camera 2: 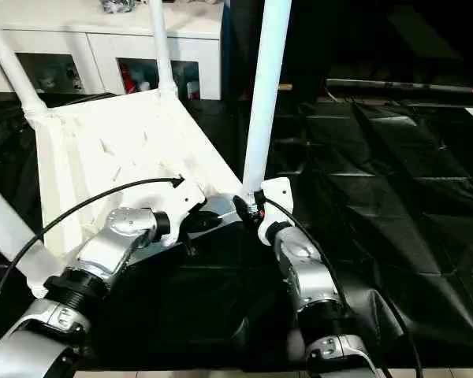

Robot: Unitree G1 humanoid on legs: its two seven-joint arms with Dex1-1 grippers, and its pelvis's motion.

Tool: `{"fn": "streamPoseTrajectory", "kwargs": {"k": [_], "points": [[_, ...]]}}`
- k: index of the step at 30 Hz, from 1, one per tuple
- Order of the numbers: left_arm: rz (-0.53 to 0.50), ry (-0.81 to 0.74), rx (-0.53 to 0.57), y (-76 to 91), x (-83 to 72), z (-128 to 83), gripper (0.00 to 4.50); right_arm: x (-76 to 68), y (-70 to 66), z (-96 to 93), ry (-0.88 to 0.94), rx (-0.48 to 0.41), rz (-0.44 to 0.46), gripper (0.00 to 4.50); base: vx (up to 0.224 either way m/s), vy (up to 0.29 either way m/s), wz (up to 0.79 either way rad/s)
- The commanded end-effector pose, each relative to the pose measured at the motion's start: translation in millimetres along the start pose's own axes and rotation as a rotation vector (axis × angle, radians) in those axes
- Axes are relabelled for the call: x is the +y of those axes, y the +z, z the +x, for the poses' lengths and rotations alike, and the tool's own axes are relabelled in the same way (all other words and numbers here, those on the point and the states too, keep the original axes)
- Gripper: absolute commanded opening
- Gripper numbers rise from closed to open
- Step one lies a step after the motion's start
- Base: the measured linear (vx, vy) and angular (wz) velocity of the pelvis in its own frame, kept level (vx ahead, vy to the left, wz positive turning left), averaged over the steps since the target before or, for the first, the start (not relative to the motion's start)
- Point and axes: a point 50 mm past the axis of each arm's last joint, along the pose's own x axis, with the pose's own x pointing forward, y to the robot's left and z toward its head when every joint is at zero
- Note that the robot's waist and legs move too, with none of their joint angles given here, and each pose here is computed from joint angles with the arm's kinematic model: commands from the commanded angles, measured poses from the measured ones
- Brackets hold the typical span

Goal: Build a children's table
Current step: Rotate leg to tighten

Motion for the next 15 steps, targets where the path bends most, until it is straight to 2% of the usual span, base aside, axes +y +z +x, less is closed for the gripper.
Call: {"fn": "streamPoseTrajectory", "kwargs": {"k": [1,5,10,15], "points": [[-0.028,-0.131,-0.083,-2.0,-16.5,2.6,0.0,14.4,12.5,2.0,0.157,-0.05,-0.032,3.78,0.0,0.0,0.0],[-0.02,-0.18,-0.082,-10.8,-8.5,-18.3,0.0,3.1,17.2,-15.2,0.352,-0.023,-0.078,3.86,0.0,0.0,0.0],[-0.018,-0.219,-0.072,-15.9,-3.5,-33.0,0.0,-4.2,18.6,-25.5,0.446,0.005,-0.127,3.86,0.0,0.0,0.0],[-0.02,-0.244,-0.068,-18.7,-1.1,-43.3,0.0,-4.7,18.8,-32.3,0.535,0.038,-0.154,3.86,0.0,0.0,0.0]]}}
